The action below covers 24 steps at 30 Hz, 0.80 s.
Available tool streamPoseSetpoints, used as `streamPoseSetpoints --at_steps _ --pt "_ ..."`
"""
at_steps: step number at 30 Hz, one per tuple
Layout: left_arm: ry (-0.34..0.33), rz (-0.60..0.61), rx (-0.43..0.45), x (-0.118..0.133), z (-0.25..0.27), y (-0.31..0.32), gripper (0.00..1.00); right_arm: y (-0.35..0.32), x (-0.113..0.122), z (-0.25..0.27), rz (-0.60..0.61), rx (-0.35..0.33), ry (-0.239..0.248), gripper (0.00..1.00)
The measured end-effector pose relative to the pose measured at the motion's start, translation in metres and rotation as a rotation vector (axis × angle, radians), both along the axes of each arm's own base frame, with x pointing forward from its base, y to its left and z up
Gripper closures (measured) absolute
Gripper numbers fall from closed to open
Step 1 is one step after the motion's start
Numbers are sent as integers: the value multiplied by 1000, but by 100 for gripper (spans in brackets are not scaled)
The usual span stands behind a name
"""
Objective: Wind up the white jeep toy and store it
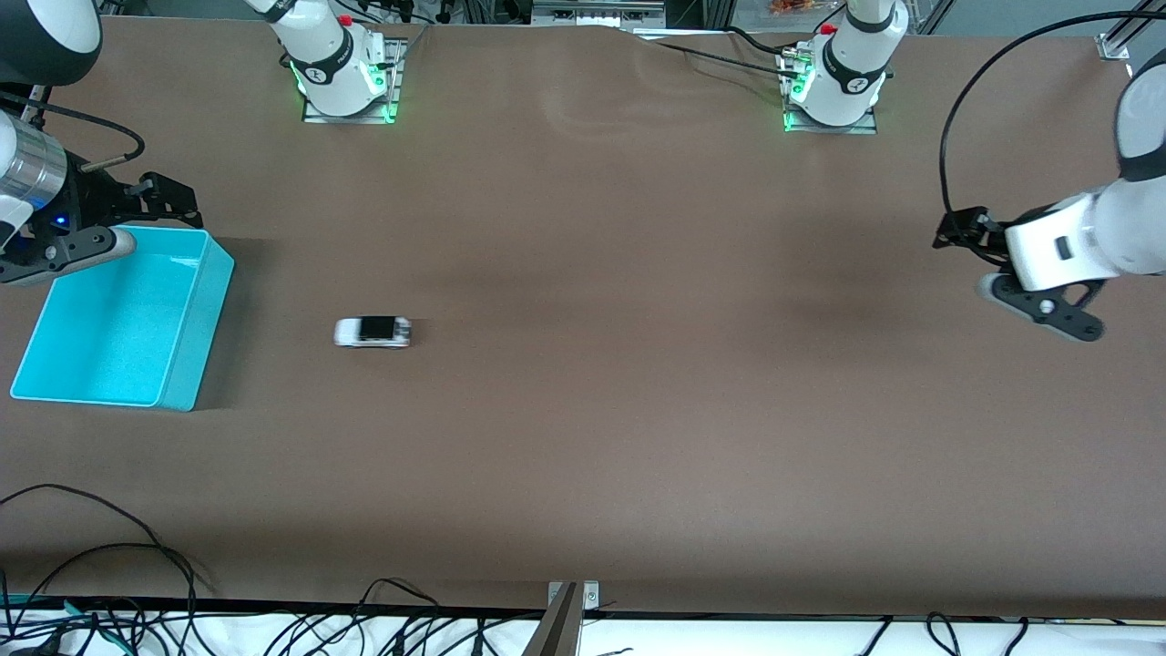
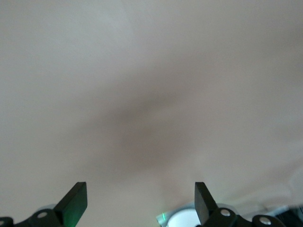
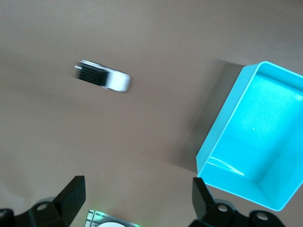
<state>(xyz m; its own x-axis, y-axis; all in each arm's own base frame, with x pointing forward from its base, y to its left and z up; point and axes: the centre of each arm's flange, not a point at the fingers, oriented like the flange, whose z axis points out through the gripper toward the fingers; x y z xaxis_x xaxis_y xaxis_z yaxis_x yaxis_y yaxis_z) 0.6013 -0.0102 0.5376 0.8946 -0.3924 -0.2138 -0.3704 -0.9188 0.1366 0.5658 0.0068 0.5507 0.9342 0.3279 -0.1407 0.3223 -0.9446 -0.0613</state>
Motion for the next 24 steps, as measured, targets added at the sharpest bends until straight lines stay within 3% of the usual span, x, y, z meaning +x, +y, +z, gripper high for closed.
streamPoseSetpoints --at_steps 9,17,24 --pt "-112 7 74 -21 53 -10 0 0 7 -18 184 33 29 0" --pt "-131 45 93 -29 61 -6 0 -1 18 -48 469 94 64 0" --pt "-154 71 96 -29 56 0 0 -2 31 -78 704 144 64 0"
